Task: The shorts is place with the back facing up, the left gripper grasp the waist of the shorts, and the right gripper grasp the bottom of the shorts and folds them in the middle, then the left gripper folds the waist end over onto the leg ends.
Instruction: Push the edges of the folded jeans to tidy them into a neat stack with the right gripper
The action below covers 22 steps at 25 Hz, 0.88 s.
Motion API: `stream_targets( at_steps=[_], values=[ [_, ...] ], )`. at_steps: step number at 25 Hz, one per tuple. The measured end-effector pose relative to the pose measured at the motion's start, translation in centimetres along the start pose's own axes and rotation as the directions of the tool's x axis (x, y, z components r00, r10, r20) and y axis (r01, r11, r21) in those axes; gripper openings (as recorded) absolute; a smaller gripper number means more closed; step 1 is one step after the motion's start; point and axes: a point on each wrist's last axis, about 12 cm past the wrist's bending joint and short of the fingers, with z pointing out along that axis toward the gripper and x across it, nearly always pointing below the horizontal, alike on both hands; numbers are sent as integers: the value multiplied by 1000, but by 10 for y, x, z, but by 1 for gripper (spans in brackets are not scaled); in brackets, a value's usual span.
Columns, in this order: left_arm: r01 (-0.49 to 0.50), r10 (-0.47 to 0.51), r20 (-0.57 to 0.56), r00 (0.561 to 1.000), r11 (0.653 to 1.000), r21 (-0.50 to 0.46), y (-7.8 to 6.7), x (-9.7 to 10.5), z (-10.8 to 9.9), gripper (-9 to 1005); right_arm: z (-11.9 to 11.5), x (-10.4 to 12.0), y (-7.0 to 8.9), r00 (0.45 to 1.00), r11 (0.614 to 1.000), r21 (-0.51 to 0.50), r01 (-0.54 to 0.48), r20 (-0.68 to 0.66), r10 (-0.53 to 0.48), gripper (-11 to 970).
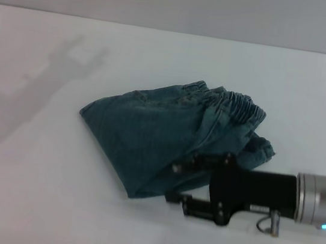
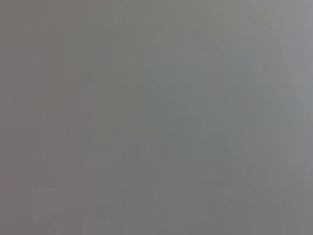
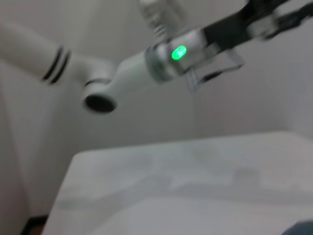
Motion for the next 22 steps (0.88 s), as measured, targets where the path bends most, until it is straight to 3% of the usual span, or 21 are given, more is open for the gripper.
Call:
stream_targets(
  at_steps=[7, 22],
  values=[
    [6, -6, -12, 1000, 1000, -10, 1, 3, -1, 814, -1, 11, 6, 997, 999, -18, -46, -58, 45, 517],
    [22, -23, -16, 1000, 1000, -16, 1, 8, -4, 814, 23, 6, -16, 988, 996, 46, -83, -130, 88, 516]
  ],
)
